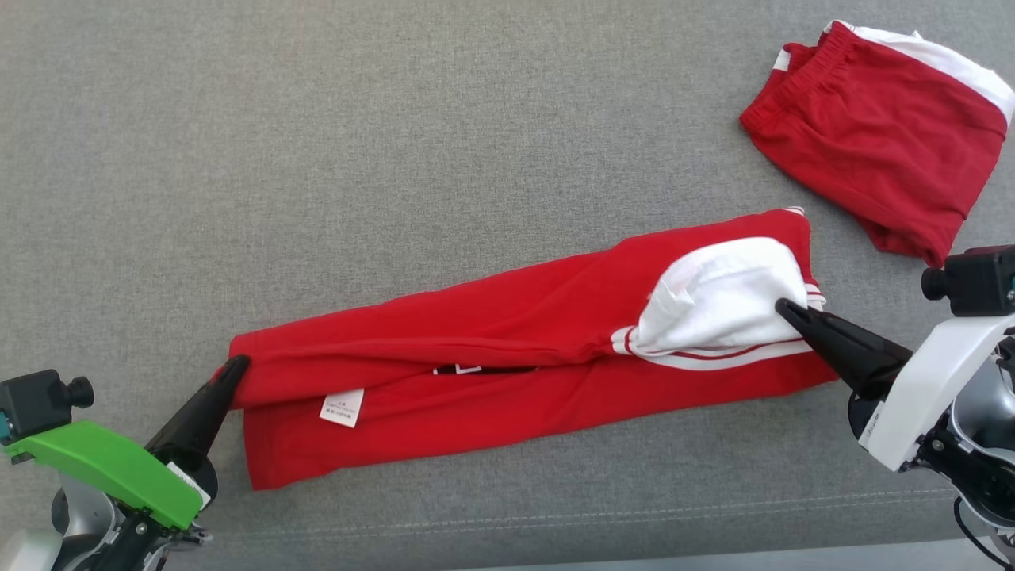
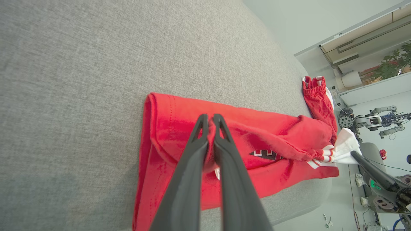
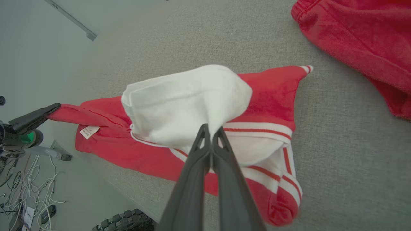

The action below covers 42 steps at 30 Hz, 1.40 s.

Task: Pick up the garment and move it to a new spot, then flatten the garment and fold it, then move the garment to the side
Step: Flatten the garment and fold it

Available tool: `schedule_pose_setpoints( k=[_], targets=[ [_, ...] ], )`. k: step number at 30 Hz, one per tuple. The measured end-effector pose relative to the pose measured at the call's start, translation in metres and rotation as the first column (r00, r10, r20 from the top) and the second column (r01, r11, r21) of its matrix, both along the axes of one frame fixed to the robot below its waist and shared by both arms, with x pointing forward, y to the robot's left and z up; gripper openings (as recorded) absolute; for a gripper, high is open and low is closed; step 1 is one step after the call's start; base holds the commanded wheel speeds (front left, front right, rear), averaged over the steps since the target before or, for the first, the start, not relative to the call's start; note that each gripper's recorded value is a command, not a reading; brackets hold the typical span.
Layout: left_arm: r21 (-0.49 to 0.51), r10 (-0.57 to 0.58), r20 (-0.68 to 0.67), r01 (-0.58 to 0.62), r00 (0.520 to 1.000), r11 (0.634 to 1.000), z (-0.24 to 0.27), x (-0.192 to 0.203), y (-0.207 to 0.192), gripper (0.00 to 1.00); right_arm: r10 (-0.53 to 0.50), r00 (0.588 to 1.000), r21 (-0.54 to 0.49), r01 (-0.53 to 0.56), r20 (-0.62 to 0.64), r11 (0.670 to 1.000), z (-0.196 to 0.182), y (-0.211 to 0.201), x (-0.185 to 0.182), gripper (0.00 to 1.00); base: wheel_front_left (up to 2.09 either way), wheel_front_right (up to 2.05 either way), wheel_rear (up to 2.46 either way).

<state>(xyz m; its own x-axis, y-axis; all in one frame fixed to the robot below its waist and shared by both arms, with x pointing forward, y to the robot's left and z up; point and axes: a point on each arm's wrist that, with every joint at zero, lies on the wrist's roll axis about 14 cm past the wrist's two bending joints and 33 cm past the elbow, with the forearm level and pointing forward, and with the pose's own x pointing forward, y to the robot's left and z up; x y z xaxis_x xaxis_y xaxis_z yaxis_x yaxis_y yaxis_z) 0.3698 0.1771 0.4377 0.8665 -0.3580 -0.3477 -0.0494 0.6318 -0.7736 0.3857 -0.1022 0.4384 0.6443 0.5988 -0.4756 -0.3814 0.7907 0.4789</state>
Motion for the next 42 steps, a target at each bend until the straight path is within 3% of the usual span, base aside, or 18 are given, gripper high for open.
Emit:
schedule_pose_setpoints(
  k=[18,27,29,37,38,39,40,41,42],
  targets=[
    [-0.006,-0.003,-0.067,0.002,0.998,1.000,-0.017,-0.005,-0.002,0.00,-0.034,0.997,-0.029,0.032,-0.075,0.999,-0.032,-0.004,0.012,0.00,0.00,0.00,0.00],
    [-0.014,0.011,-0.086,-0.013,0.996,1.000,-0.022,-0.007,-0.002,0.00,0.003,0.996,-0.054,-0.008,-0.085,0.999,-0.042,0.004,0.020,0.00,0.00,0.00,0.00],
    [-0.016,0.015,-0.085,-0.016,0.996,1.000,-0.022,-0.006,-0.002,0.00,0.012,0.994,-0.065,-0.019,-0.112,0.998,-0.049,0.005,0.017,0.16,0.00,0.00,0.00],
    [-0.013,0.024,-0.096,-0.026,0.995,1.000,-0.025,-0.007,0.000,0.00,0.014,0.993,-0.079,-0.024,-0.120,0.997,-0.054,0.005,0.020,0.14,0.00,0.00,0.00],
    [-0.013,0.025,-0.098,-0.026,0.995,1.000,-0.026,-0.007,0.000,0.11,0.012,0.993,-0.079,-0.021,-0.118,0.997,-0.054,0.005,0.021,0.16,0.00,0.00,0.00],
    [-0.012,0.026,-0.100,-0.027,0.995,1.000,-0.026,-0.007,0.000,0.29,0.010,0.993,-0.080,-0.020,-0.117,0.997,-0.054,0.004,0.022,0.19,0.00,0.00,0.00],
    [-0.012,0.025,-0.103,-0.027,0.994,1.000,-0.027,-0.007,0.000,0.35,0.009,0.993,-0.082,-0.018,-0.115,0.996,-0.054,0.004,0.022,0.24,0.00,0.00,0.00],
    [-0.013,0.024,-0.104,-0.025,0.994,1.000,-0.027,-0.007,-0.001,0.49,0.008,0.994,-0.084,-0.017,-0.111,0.996,-0.053,0.004,0.024,0.24,0.00,0.00,0.00],
    [-0.014,0.022,-0.104,-0.024,0.994,1.000,-0.027,-0.007,-0.001,0.92,0.007,0.994,-0.086,-0.016,-0.108,0.996,-0.053,0.003,0.024,0.20,0.00,0.00,0.00]
  ],
)
